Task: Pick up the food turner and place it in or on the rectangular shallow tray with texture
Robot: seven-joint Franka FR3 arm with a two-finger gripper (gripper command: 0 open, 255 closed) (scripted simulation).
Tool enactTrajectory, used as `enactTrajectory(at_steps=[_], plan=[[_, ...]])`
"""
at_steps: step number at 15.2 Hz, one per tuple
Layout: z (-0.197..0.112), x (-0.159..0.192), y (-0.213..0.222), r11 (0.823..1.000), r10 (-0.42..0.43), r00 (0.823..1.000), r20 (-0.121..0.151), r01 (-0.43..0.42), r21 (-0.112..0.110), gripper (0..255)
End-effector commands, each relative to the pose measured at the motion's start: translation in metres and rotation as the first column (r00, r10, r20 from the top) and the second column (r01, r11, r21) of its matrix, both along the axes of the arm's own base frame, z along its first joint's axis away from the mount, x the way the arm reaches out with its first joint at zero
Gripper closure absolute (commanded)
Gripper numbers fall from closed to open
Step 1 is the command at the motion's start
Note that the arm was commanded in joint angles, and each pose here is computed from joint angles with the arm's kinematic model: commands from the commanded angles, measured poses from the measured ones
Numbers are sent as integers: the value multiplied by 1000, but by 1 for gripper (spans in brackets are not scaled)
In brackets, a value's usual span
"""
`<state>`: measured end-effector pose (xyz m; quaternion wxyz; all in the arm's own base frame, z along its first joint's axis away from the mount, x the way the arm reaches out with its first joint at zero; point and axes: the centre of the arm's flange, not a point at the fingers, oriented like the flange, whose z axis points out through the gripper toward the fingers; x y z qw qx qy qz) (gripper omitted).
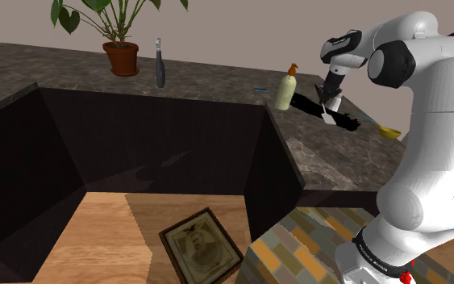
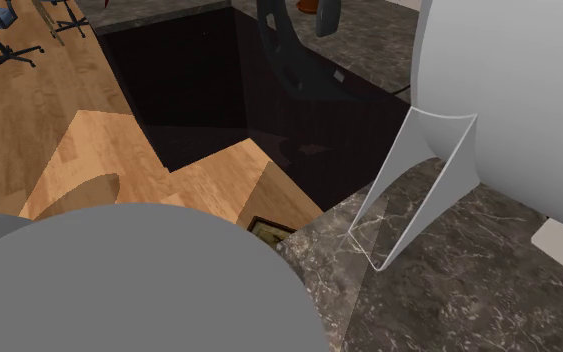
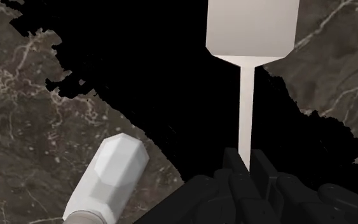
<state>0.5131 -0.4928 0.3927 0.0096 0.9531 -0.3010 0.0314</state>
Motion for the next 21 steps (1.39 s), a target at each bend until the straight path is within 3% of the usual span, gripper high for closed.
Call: enactTrajectory(at_steps=[1, 7, 8, 13, 17, 21], plan=[[-3, 0, 0, 1000, 0, 1000, 0, 0, 0, 255], [-3, 0, 0, 1000, 0, 1000, 0, 0, 0, 255], [-3, 0, 0, 1000, 0, 1000, 0, 0, 0, 0], [-3, 0, 0, 1000, 0, 1000, 0, 0, 0, 0], [47, -2, 1, 1000, 0, 1000, 0, 0, 0, 0], [47, -2, 1, 1000, 0, 1000, 0, 0, 0, 0]])
